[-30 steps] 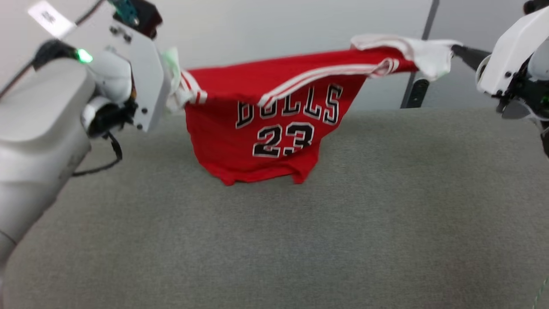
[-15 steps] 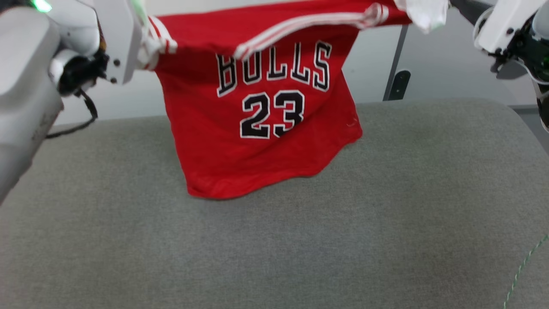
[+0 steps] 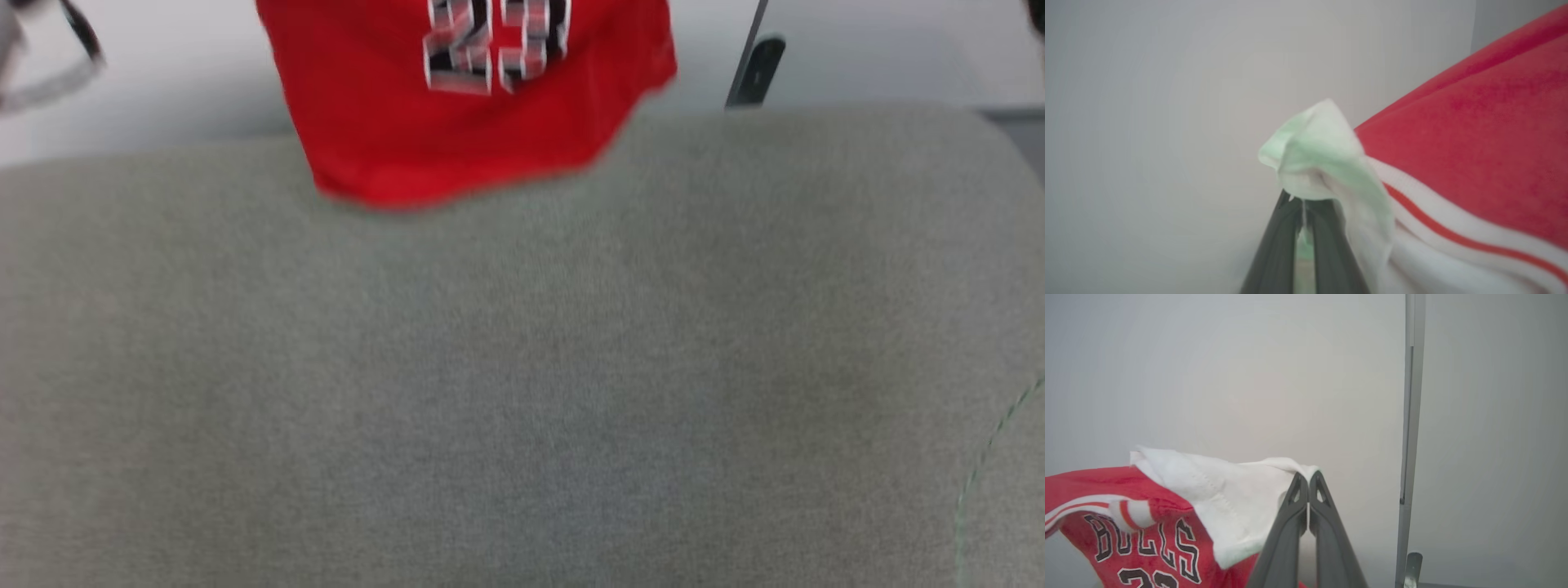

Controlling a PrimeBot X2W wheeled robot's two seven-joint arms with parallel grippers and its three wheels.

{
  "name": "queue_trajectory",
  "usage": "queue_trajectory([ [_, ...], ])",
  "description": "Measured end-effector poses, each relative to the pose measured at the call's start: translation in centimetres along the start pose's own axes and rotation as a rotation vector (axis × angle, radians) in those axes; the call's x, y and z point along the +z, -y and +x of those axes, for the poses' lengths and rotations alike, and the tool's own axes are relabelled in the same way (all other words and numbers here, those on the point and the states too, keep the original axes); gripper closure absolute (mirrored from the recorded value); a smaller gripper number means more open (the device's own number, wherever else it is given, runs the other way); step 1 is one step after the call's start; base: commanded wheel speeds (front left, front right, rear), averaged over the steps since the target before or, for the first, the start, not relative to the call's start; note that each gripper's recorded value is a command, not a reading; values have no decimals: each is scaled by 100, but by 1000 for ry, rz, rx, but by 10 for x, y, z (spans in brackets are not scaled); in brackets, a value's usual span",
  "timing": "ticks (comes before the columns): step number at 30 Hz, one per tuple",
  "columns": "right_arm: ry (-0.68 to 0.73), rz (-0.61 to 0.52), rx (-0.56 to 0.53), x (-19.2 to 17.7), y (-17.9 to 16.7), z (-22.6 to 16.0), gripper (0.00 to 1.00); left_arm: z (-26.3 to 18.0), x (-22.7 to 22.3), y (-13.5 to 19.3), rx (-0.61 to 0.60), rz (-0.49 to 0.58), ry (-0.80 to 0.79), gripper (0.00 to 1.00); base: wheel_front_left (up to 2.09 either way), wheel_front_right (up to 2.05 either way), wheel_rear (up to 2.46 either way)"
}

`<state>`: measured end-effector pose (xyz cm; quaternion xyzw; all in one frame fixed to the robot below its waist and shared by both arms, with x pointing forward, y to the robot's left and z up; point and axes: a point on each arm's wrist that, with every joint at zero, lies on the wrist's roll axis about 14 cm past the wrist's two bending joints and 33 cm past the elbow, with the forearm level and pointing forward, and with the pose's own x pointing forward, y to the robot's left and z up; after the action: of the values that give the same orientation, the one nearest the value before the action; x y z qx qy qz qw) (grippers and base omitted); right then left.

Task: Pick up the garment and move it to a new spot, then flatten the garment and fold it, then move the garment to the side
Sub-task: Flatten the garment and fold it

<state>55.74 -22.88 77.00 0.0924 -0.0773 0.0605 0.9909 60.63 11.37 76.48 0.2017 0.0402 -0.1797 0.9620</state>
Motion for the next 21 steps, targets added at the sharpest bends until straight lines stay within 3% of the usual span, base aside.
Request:
queue_trajectory([
  [6, 168, -75, 4, 2, 1, 41, 100, 43, 26, -5, 14, 57, 129, 100, 0, 0, 0],
  [11, 180, -83, -12, -34, 9, 76, 100, 81, 33, -5, 17, 88, 239, 100, 0, 0, 0],
  [16, 143, -62, -16, -82, 16, 106, 100, 129, -21, 14, -28, 51, 188, 100, 0, 0, 0],
  [21, 23, -38, 4, -163, 11, 116, 100, 158, -100, 27, -59, -1, 69, 100, 0, 0, 0],
])
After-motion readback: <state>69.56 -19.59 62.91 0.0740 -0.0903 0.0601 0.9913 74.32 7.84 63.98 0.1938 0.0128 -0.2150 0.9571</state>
